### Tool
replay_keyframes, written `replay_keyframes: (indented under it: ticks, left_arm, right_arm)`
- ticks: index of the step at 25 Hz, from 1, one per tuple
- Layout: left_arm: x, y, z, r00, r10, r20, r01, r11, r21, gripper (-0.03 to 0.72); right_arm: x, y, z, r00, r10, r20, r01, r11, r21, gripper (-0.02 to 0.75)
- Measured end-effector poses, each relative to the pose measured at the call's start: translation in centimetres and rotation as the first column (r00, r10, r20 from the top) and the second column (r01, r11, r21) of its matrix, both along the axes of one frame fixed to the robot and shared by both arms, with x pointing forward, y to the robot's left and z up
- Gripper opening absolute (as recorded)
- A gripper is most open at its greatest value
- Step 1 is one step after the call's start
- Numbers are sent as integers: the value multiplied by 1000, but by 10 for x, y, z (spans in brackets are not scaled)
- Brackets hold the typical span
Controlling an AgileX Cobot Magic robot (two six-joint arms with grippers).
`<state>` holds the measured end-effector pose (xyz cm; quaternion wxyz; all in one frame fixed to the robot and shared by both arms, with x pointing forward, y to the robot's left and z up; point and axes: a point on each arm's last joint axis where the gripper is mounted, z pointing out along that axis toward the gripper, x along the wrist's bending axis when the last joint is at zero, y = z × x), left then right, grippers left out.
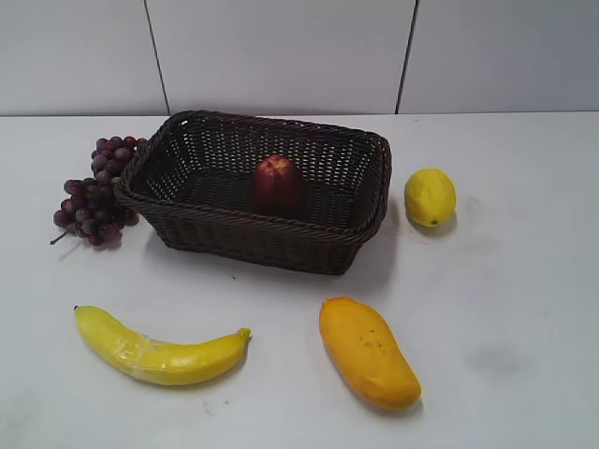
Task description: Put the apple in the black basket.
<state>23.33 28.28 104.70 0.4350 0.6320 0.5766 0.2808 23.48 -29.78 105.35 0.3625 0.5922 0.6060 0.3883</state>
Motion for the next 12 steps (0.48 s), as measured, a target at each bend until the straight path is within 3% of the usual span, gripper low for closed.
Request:
replay_keyframes:
  ticks: [12]
  left_arm:
    - [0,0,0,1000,0,0,0,1000,0,461]
  right_arm:
    - [0,0,0,1000,0,0,0,1000,-1,486]
